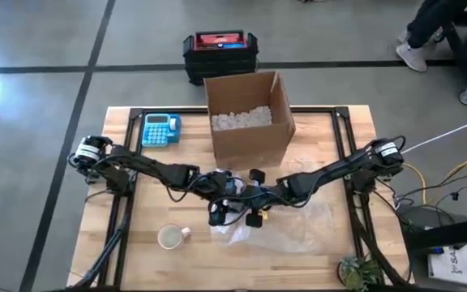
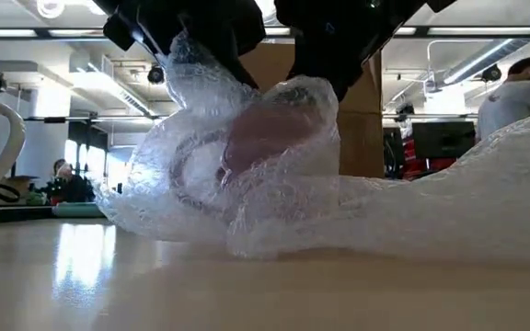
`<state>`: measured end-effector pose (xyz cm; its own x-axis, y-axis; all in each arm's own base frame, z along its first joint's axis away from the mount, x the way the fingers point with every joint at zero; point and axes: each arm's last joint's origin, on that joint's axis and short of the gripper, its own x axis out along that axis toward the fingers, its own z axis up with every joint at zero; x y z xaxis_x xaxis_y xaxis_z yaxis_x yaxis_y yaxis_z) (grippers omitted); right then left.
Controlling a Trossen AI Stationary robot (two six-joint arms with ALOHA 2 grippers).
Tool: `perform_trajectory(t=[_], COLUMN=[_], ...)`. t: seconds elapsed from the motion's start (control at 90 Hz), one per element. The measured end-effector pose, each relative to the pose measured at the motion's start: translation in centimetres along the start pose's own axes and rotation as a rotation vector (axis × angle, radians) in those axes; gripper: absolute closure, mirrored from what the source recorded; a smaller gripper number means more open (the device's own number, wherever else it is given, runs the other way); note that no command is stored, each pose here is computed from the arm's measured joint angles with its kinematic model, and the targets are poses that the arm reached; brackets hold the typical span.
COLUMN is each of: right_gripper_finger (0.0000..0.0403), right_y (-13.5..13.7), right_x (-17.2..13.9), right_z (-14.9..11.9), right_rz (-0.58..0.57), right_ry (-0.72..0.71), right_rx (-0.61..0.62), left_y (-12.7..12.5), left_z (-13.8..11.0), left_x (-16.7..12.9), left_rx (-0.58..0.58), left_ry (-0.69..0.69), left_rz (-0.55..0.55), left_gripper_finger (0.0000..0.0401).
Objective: Wrap mug
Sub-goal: Wrap the purple mug with bubble wrap
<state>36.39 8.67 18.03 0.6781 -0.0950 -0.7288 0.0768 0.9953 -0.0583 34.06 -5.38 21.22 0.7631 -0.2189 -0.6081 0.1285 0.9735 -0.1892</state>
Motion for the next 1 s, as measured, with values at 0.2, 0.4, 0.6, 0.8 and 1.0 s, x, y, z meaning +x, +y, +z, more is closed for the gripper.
perform_trajectory(t=[0.2, 0.4, 0.6, 0.8, 1.0], right_gripper_finger=[0.0403, 0.0403, 0.0403, 0.0403, 0.0403], right_y=[0.00, 0.01, 0.04, 0.05, 0.01], right_x=[0.01, 0.02, 0.02, 0.05, -0.32], right_z=[-0.01, -0.01, -0.02, -0.03, 0.17], right_rz=[0.000, 0.004, 0.007, 0.008, 0.012], right_ry=[0.000, 0.001, 0.002, 0.002, 0.002], right_rx=[0.000, 0.000, 0.000, 0.000, 0.000], left_y=[-0.02, -0.01, -0.01, 0.01, 0.02], left_z=[0.05, 0.06, 0.04, 0.03, 0.06], left_x=[-0.17, -0.21, -0.22, -0.22, -0.24], left_rx=[0.000, 0.001, 0.002, 0.002, 0.002], left_ry=[0.000, 0.000, 0.002, 0.003, 0.001], left_rz=[0.001, 0.006, 0.009, 0.010, 0.010], left_gripper_finger=[0.0202, 0.0220, 0.0239, 0.0252, 0.0263])
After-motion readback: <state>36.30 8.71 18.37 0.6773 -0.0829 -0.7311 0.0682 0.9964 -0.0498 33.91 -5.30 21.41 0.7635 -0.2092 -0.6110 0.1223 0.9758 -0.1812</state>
